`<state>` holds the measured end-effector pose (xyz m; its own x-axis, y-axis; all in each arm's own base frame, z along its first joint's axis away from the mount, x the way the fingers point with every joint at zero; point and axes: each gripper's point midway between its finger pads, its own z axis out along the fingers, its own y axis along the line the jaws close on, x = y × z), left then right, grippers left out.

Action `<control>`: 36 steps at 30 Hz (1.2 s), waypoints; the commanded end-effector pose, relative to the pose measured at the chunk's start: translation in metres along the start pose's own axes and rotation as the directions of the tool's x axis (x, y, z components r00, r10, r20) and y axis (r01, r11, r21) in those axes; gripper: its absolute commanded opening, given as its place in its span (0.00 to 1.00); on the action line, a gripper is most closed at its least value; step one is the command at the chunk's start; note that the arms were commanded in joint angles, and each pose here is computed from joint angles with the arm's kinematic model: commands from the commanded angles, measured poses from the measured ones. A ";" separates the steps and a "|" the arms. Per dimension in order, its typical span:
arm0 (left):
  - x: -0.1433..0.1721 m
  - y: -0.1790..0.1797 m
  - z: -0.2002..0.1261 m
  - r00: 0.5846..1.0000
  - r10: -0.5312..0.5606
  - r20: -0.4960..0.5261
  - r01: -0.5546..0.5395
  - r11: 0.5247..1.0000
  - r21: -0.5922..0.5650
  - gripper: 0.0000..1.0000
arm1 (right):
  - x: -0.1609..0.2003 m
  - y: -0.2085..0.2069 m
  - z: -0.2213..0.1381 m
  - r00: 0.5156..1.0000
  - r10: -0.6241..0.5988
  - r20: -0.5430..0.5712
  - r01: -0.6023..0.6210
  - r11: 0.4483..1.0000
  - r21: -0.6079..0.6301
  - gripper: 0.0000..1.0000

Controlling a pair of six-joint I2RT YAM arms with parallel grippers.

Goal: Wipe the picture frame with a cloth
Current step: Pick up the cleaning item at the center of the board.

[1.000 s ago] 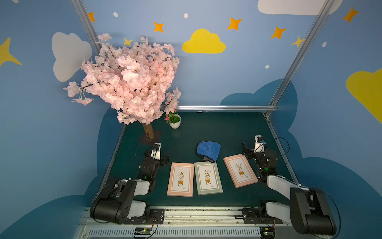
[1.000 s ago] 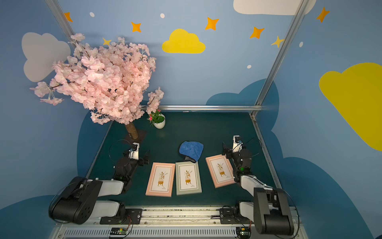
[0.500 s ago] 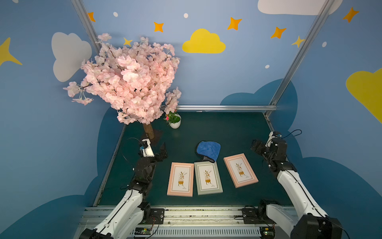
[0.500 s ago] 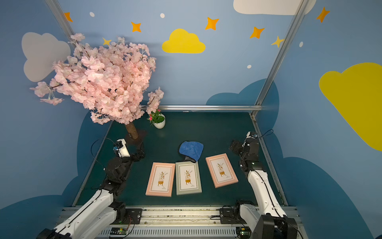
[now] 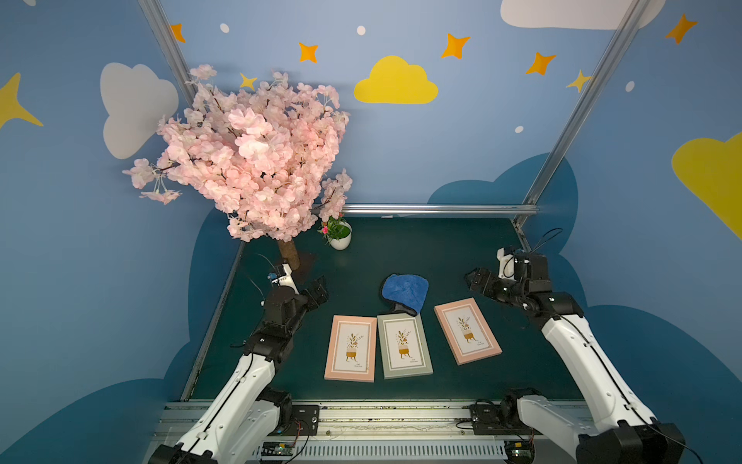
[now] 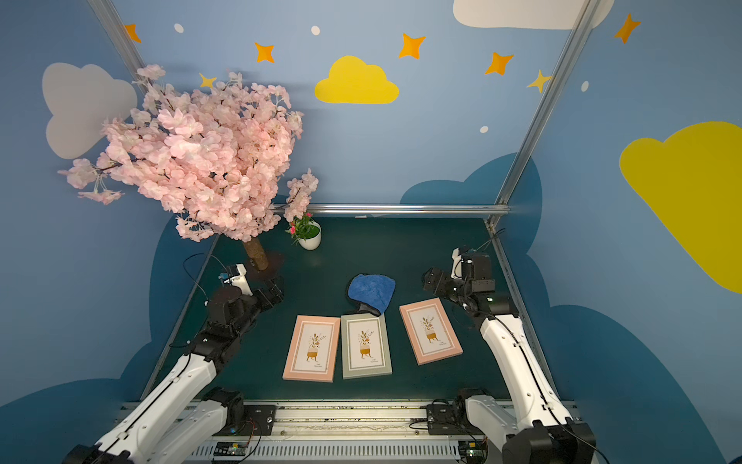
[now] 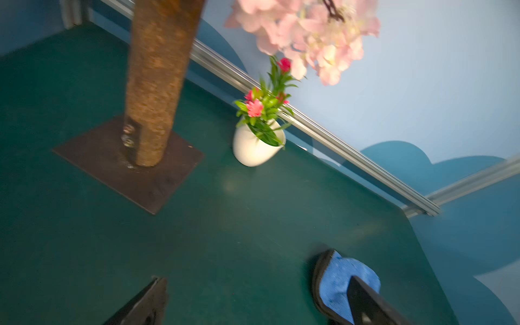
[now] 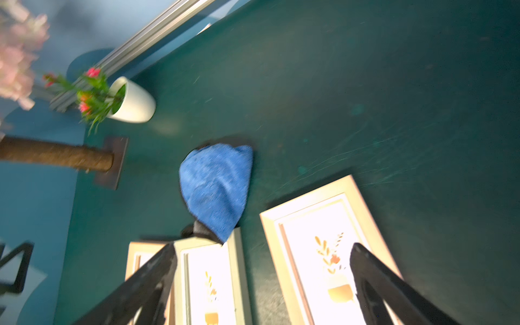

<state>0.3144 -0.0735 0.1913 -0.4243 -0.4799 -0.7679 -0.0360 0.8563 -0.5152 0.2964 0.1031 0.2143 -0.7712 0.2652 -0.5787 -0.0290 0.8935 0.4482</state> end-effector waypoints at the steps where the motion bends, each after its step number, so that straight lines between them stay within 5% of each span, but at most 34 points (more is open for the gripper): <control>1: 0.036 -0.010 -0.006 0.985 0.012 -0.170 -0.011 1.000 0.005 1.00 | 0.020 0.022 0.001 0.994 -0.050 -0.097 0.050 0.999 -0.004 0.97; 10: 0.097 0.001 -0.018 0.904 -0.031 -0.425 -0.001 0.997 -0.075 0.99 | 0.047 0.072 0.072 0.962 -0.129 -0.242 0.143 0.989 0.038 0.97; 21: 0.138 0.011 -0.032 0.837 -0.103 -0.538 0.068 0.994 -0.085 0.98 | 0.067 0.095 0.180 0.895 -0.123 -0.429 0.189 0.975 0.116 0.95; 27: 0.151 0.018 -0.036 0.798 -0.105 -0.593 0.044 0.992 -0.116 0.94 | 0.074 0.092 0.208 0.888 -0.119 -0.443 0.206 0.966 0.154 0.94; 36: 0.168 0.027 -0.038 0.774 -0.113 -0.623 0.028 0.989 -0.145 0.90 | 0.088 0.084 0.223 0.873 -0.134 -0.469 0.258 0.942 0.213 0.80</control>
<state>0.2138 -0.1247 0.0695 -0.8771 -0.3556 -0.3227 -0.1666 0.8556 -0.4901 0.3716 0.2847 0.0560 -0.9640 -0.0435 -0.2625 -0.0946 0.9781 0.1856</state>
